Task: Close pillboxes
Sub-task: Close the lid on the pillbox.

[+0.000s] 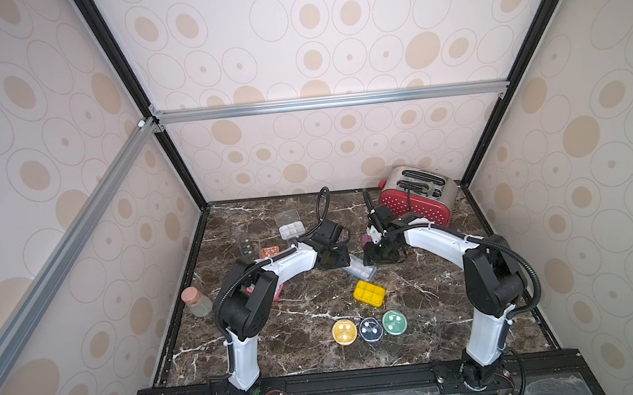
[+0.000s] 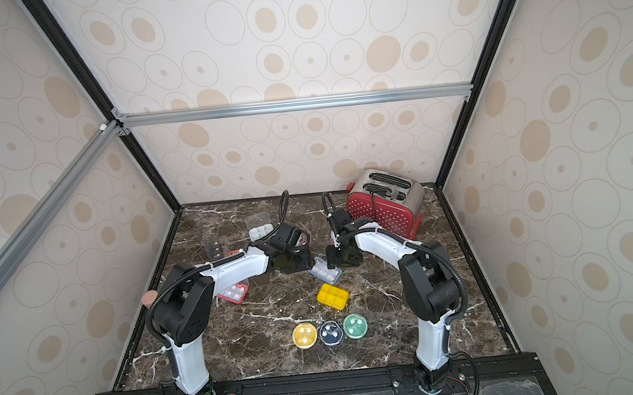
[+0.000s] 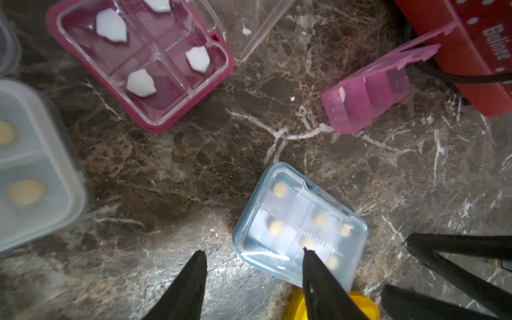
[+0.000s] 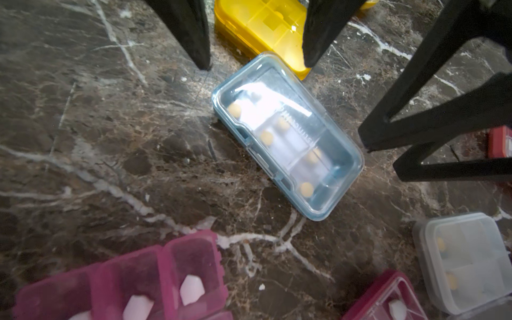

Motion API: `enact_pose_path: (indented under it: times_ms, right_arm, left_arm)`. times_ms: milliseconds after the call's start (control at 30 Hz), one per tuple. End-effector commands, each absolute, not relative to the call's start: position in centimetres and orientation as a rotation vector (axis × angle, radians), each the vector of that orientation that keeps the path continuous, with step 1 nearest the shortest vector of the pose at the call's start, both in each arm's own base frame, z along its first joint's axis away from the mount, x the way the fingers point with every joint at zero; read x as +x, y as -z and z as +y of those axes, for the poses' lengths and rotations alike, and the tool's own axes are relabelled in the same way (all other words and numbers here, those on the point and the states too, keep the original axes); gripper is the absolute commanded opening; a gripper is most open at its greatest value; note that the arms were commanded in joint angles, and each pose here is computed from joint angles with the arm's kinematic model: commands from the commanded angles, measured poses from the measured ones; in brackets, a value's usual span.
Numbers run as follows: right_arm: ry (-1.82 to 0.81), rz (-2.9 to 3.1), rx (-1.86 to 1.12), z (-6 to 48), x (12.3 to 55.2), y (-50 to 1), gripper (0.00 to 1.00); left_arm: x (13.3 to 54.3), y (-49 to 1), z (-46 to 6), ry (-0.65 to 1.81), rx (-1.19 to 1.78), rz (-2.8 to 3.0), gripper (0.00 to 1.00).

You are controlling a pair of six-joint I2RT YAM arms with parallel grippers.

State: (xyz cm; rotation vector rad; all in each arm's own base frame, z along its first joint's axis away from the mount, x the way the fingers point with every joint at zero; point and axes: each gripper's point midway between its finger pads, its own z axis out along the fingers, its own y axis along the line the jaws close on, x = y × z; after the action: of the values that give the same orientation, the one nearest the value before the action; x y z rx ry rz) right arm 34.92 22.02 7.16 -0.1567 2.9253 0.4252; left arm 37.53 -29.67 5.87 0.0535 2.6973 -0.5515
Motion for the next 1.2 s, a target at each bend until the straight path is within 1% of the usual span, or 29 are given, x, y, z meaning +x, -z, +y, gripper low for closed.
enact_pose_path:
  times_ms: [0, 100, 233, 300, 400, 600, 900, 1067, 1167]
  right_arm:
    - [-0.396, 2.954, -0.157, 22.2, 34.7, -5.7, 0.56]
    - [-0.380, 2.972, -0.170, 22.3, 34.6, -4.9, 0.58]
    - [-0.329, 2.996, -0.195, 22.0, 34.5, -4.0, 0.64]
    - [-0.303, 3.007, -0.220, 21.9, 34.4, -3.7, 0.65]
    - [-0.282, 3.020, -0.247, 22.0, 34.3, -3.1, 0.65]
    - [-0.260, 3.036, -0.269, 22.0, 34.0, -2.5, 0.60]
    - [-0.197, 3.076, -0.342, 21.9, 32.9, -1.4, 0.61]
    - [-0.104, 3.121, -0.378, 21.4, 31.9, -0.2, 0.62]
    - [-0.067, 3.137, -0.387, 21.3, 31.4, 0.4, 0.61]
  left_arm:
    - [37.9, -6.1, -29.8, 0.498, 0.096, 2.705, 0.55]
    - [37.8, -5.2, -29.7, 0.485, 0.095, 2.725, 0.54]
    - [37.6, -4.3, -29.8, 0.484, 0.094, 2.750, 0.54]
    - [37.5, -3.9, -29.8, 0.486, 0.094, 2.758, 0.54]
    - [37.4, -3.6, -30.0, 0.493, 0.097, 2.766, 0.54]
    - [36.8, -2.5, -29.9, 0.503, 0.086, 2.797, 0.53]
    - [35.0, -0.4, -28.7, 0.485, 0.016, 2.845, 0.46]
    - [33.8, 1.3, -28.1, 0.499, -0.028, 2.881, 0.41]
    - [33.2, 2.0, -27.8, 0.496, -0.047, 2.896, 0.40]
